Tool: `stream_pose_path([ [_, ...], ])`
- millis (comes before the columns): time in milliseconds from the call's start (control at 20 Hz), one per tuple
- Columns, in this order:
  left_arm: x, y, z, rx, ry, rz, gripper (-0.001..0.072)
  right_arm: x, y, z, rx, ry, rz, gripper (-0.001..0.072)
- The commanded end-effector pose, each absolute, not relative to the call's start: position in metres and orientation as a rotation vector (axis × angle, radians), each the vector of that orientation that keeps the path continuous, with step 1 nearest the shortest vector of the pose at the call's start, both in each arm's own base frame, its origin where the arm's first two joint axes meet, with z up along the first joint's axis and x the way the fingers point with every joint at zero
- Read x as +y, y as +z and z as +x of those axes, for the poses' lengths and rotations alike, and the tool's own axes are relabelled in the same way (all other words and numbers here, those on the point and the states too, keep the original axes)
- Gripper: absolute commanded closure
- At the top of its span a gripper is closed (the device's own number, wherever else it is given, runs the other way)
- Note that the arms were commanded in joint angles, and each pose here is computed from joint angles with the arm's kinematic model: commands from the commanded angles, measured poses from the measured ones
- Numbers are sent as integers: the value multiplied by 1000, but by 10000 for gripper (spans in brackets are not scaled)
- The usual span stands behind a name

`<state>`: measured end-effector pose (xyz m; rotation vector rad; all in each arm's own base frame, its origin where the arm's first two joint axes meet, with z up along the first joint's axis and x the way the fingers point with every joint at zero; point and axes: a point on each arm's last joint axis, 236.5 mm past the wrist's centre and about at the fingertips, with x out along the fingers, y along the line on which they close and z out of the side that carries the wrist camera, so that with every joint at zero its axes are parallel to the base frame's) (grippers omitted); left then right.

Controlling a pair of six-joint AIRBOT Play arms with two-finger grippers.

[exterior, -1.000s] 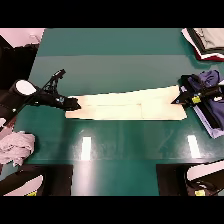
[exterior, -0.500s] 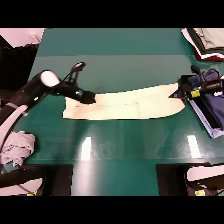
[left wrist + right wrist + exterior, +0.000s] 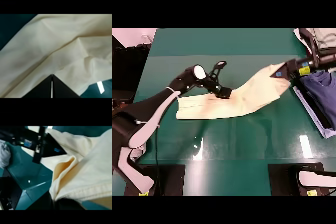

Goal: Fold the shirts.

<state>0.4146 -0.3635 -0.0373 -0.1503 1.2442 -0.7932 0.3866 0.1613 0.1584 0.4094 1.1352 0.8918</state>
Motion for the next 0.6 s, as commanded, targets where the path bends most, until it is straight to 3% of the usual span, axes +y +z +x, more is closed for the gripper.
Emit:
stream_pose_path([
  [0,-377,-54,418,1256,-800,-154,686,217,198,375,1092,993,325,699],
  [300,-371,-52,418,1269,-799,-154,686,289,209,364,1095,1151,221,699],
  [550,-308,-11,444,1218,-721,-102,687,328,201,355,1112,1234,171,698],
])
